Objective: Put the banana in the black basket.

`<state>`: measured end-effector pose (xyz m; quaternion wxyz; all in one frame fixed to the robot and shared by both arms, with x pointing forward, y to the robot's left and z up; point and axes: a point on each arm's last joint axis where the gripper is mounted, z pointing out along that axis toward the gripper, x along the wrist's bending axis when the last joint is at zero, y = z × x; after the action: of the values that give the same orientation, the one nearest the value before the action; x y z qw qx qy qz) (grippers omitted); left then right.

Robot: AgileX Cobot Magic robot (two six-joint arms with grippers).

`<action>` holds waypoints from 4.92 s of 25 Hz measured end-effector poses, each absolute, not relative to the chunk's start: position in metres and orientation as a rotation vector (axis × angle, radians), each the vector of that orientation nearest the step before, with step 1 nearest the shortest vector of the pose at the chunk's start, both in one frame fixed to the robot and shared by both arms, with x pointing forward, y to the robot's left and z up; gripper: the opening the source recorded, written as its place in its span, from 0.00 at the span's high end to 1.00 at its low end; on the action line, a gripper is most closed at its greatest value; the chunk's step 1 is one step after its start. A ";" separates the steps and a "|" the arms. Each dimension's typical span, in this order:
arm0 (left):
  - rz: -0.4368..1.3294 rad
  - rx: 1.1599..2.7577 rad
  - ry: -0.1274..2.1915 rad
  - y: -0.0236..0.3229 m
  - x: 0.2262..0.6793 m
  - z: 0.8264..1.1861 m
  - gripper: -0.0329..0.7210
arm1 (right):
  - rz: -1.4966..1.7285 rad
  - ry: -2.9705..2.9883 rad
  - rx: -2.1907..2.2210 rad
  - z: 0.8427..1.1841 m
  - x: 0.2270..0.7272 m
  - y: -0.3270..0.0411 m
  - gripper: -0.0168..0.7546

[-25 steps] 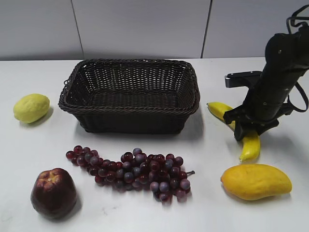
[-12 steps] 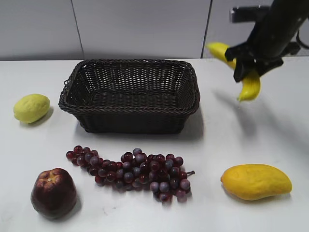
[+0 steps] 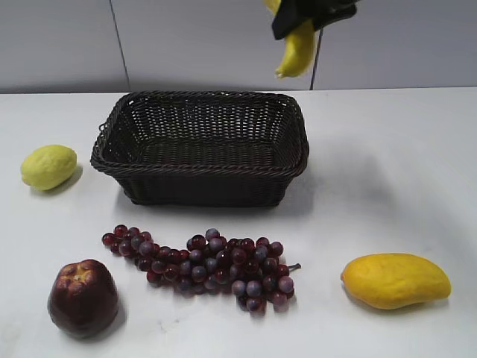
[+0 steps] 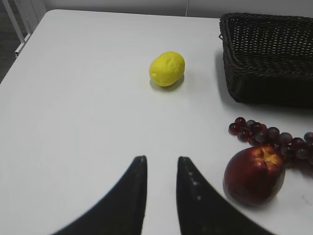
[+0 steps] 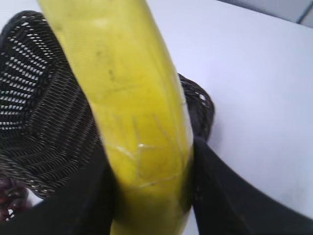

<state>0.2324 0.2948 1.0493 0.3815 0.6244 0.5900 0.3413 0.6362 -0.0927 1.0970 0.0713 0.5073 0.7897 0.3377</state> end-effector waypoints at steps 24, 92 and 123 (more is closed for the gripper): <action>0.871 1.593 1.506 0.295 0.232 1.049 0.69 | 0.791 2.609 1.410 0.986 0.645 -0.023 0.22; 0.871 1.593 1.506 0.295 0.232 1.049 0.69 | 0.876 1.641 1.635 1.077 0.253 -0.303 0.21; 0.871 1.593 1.506 0.295 0.232 1.049 0.69 | 1.005 1.569 1.538 1.052 0.234 -0.301 0.21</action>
<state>0.2324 0.2948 1.0493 0.3815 0.6244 0.5900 0.3413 0.2338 -0.3009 1.0519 0.3549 0.5953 0.6070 0.3888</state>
